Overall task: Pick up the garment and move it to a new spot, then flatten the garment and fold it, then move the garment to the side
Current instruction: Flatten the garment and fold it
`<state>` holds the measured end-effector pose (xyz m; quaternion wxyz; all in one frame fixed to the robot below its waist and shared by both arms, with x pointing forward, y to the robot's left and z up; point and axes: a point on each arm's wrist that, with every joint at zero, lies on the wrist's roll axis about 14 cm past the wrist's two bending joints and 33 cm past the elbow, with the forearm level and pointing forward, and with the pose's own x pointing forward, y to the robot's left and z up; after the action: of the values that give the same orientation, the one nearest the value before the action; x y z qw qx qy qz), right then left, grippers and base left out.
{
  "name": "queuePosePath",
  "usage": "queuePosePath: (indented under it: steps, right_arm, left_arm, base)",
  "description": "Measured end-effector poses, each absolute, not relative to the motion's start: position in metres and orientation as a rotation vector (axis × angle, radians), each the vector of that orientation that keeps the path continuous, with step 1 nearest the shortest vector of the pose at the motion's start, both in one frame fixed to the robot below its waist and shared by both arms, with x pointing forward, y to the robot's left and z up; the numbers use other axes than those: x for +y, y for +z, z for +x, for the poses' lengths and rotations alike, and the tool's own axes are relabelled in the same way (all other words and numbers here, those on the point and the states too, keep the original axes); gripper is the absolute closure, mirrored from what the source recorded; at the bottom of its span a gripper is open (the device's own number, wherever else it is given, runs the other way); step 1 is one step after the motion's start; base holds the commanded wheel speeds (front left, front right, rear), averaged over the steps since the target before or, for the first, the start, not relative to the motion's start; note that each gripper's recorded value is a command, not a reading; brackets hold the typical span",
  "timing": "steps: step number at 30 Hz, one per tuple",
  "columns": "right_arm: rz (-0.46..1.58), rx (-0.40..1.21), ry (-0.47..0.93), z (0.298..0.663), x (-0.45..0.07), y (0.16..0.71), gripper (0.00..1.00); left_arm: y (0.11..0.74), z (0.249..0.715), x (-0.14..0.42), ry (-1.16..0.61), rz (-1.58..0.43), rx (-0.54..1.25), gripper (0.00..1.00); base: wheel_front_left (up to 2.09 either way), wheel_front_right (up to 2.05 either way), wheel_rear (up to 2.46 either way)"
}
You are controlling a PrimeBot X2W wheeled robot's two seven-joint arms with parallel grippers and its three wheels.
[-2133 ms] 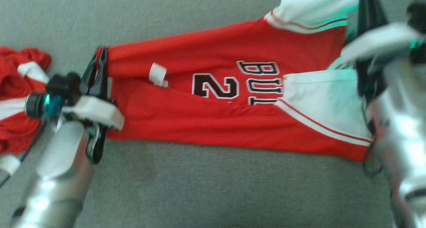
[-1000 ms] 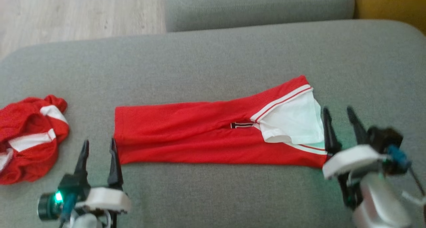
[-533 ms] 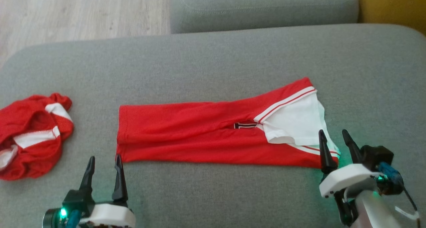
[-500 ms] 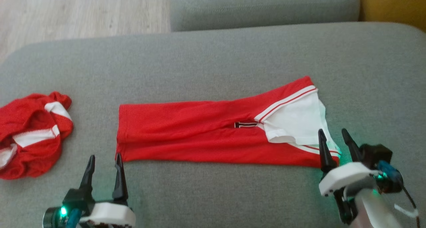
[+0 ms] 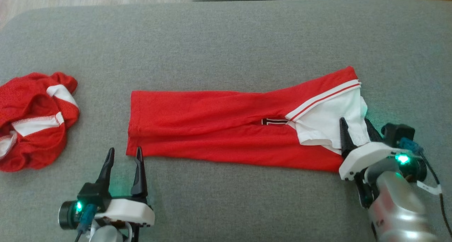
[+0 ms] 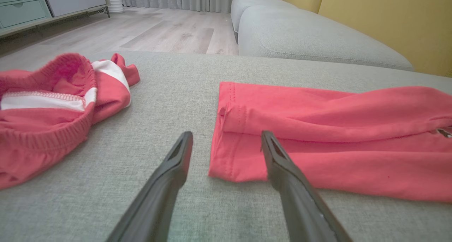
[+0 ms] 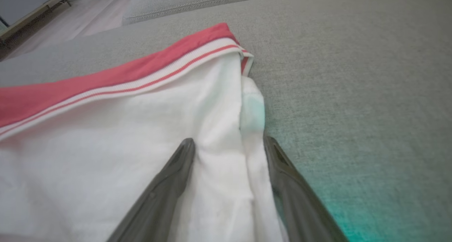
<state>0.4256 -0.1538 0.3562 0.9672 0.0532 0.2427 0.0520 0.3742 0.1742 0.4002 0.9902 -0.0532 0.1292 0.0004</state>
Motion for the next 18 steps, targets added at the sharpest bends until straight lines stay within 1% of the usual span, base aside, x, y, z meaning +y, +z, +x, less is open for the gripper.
queuePosePath:
  steps: [2,3,4,5,9,12,16,18]
  right_arm:
    - [0.135,0.494,0.111,0.43,-0.149,0.356,0.0]
    - [0.156,0.497,0.132,0.431,-0.142,0.357,0.12]
    - [0.178,0.499,0.137,0.431,-0.138,0.357,0.78]
    - [0.194,0.5,0.144,0.431,-0.134,0.357,1.0]
    - [0.196,0.482,0.146,0.428,-0.134,0.359,1.0]
    - [0.186,0.459,0.116,0.429,-0.148,0.363,1.0]
    - [0.115,0.434,0.021,0.431,-0.204,0.372,1.0]
    - [0.075,0.395,-0.02,0.435,-0.231,0.386,1.0]
  left_arm:
    - [0.398,0.373,0.175,0.004,-0.106,0.265,0.0]
    - [0.398,0.373,0.176,0.01,-0.105,0.266,0.0]
    - [0.398,0.373,0.177,0.01,-0.105,0.265,0.0]
    - [0.399,0.373,0.176,0.01,-0.105,0.264,0.0]
    - [0.4,0.375,0.174,0.002,-0.106,0.26,0.0]
    - [0.401,0.376,0.171,-0.006,-0.105,0.256,0.0]
    - [0.404,0.378,0.162,-0.032,-0.111,0.25,0.0]
    - [0.406,0.378,0.159,-0.038,-0.118,0.242,0.0]
  base:
    - [0.0,0.0,0.0]
    - [0.0,0.0,0.0]
    - [0.0,0.0,0.0]
    - [0.0,0.0,0.0]
    - [0.0,0.0,0.0]
    - [0.0,0.0,0.0]
    - [0.0,0.0,0.0]
    - [0.0,0.0,0.0]
